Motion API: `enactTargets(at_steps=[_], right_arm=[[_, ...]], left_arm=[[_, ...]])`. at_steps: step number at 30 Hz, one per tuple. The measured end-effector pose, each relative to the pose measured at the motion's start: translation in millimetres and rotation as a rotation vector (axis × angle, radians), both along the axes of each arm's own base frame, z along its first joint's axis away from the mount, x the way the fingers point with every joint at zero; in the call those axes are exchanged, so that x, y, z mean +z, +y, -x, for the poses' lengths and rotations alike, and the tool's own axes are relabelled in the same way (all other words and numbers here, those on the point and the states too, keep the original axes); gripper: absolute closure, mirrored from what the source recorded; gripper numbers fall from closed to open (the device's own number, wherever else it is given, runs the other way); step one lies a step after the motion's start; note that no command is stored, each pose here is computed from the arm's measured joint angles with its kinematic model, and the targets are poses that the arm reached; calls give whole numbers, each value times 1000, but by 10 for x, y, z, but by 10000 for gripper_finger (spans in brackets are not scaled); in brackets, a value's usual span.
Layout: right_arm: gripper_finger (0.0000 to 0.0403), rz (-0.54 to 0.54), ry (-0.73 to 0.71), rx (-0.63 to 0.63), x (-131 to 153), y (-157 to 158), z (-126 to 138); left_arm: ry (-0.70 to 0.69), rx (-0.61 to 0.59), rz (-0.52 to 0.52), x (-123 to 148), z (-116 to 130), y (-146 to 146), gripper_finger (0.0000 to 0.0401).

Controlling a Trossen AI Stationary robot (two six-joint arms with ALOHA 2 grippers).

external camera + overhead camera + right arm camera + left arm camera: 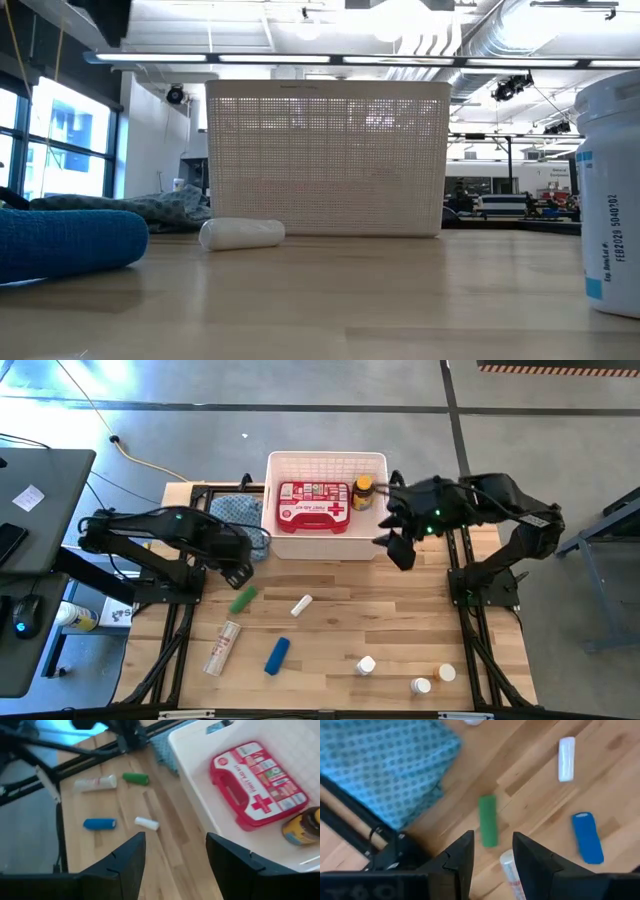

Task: Pick & place medical supplies in basket/bin
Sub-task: Put the green bandage into the white bin

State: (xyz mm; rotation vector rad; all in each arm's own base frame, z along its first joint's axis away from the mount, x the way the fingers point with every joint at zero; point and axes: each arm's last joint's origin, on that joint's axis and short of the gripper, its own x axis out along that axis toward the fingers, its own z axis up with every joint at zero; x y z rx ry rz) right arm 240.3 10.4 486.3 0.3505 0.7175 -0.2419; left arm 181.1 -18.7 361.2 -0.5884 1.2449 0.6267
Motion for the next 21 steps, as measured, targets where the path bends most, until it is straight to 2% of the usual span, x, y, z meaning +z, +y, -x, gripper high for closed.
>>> enactTargets(at_steps=[3,7,10,16,21], right_arm=[[204,-17,17,34,-12,124,25],[204,-44,65,72,-45,329,98],[204,-29,113,83,-80,501,183],[204,13,128,35,-98,764,382],[204,60,66,-36,-82,871,450]], left_arm=[[7,-5,41,-145,-119,-27,231],[135,-5,76,-474,-164,-48,231],[166,-9,89,-727,-178,-54,231],[98,-25,225,-1137,-224,-98,231],[165,-4,250,-1414,-157,-98,231]])
